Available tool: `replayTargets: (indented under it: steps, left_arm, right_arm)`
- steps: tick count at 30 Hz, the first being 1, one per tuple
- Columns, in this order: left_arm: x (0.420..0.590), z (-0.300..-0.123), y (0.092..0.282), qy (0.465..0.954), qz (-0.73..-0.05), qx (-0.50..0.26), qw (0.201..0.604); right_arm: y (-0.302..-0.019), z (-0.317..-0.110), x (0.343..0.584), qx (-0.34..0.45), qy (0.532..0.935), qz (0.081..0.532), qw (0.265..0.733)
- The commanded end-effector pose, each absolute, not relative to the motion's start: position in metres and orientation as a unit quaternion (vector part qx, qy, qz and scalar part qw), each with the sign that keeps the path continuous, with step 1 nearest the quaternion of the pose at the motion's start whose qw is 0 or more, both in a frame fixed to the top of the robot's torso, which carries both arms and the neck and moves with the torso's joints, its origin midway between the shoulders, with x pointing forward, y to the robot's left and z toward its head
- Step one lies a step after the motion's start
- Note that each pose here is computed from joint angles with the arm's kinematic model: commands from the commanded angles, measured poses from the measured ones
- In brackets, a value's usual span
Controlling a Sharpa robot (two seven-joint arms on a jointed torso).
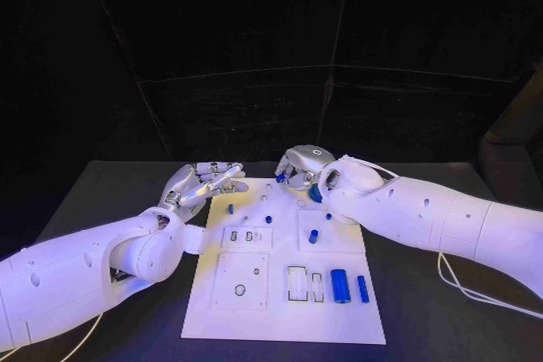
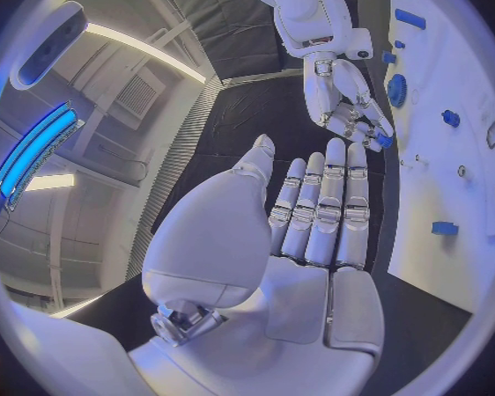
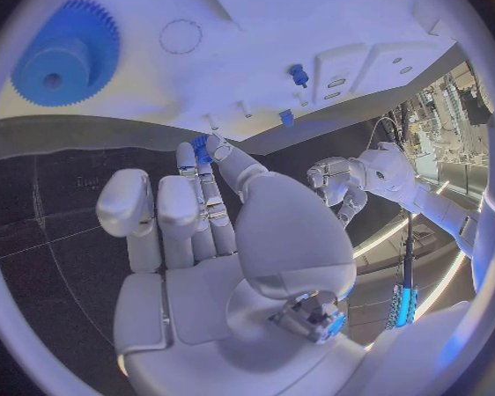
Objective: Assemble the parts on the task board
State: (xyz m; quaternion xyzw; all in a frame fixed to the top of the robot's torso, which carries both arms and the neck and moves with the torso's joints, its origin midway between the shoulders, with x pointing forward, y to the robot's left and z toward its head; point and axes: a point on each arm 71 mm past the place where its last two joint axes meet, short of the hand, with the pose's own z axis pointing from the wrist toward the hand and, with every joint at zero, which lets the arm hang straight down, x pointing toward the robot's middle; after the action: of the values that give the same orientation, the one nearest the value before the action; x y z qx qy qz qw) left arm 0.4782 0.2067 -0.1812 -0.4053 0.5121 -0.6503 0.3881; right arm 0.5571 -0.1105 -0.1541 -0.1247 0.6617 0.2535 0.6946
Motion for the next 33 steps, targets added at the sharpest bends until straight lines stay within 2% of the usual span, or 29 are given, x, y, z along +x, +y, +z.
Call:
replayTargets:
  steps: [1, 33]
  left_arm:
    - [0.478, -0.178, 0.205, 0.512, -0.657, -0.399, 0.384]
    - [0.478, -0.174, 0.206, 0.511, -0.658, -0.396, 0.385]
  right_arm:
    - [-0.107, -0.152, 0.559, -0.121, 0.655, 0.256, 0.700]
    - [-0.085, -0.159, 0.565, -0.136, 0.685, 0.244, 0.673]
